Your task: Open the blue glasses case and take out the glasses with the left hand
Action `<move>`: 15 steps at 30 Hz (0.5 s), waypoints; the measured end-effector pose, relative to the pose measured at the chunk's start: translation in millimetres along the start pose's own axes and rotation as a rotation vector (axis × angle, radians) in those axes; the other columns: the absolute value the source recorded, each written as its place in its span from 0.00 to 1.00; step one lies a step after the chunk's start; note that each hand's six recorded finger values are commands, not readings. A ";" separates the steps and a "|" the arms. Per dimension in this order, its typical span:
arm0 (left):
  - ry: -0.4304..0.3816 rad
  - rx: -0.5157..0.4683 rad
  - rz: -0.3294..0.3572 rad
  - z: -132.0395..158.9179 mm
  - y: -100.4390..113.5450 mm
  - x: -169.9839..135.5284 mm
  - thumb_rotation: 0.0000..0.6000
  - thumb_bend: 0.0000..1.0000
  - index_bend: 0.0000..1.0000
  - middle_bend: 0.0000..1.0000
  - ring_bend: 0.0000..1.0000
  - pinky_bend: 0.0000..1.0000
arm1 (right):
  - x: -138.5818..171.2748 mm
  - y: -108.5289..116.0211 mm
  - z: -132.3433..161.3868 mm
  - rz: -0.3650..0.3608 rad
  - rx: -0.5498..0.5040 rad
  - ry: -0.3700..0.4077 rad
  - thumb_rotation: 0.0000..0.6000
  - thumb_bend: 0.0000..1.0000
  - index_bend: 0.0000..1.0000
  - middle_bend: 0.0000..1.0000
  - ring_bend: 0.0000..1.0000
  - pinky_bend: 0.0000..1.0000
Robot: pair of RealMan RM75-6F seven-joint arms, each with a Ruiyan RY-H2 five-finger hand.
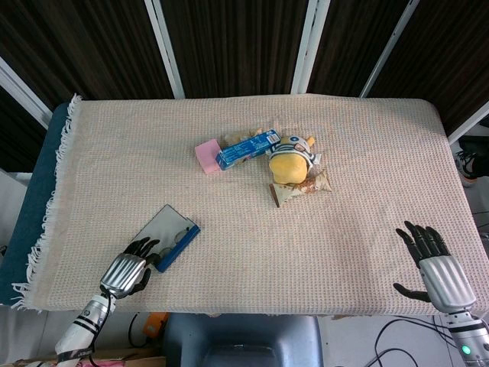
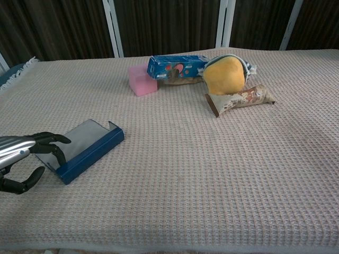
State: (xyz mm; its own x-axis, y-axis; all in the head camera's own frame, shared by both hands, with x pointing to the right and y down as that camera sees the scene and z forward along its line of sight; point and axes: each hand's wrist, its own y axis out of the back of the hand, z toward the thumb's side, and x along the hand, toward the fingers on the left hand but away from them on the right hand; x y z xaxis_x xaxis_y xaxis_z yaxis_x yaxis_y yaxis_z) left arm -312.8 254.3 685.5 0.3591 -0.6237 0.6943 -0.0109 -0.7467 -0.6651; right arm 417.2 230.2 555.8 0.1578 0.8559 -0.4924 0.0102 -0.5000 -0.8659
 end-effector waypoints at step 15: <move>-0.125 0.035 -0.031 37.4 -13.5 -34.5 1.00 0.64 0.28 0.00 0.00 0.05 | 5.9 6.1 0.2 -0.016 -0.023 0.016 1.00 0.10 0.00 0.00 0.00 0.00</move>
State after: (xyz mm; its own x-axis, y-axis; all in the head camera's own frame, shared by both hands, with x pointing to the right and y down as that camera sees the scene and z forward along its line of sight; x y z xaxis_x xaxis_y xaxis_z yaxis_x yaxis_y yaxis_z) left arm -290.2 294.5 660.3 0.4724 -0.5648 0.6766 0.0341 -0.7554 -0.6544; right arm 418.1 232.3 547.6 0.1736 0.8616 -0.4770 0.0350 -0.4894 -0.8713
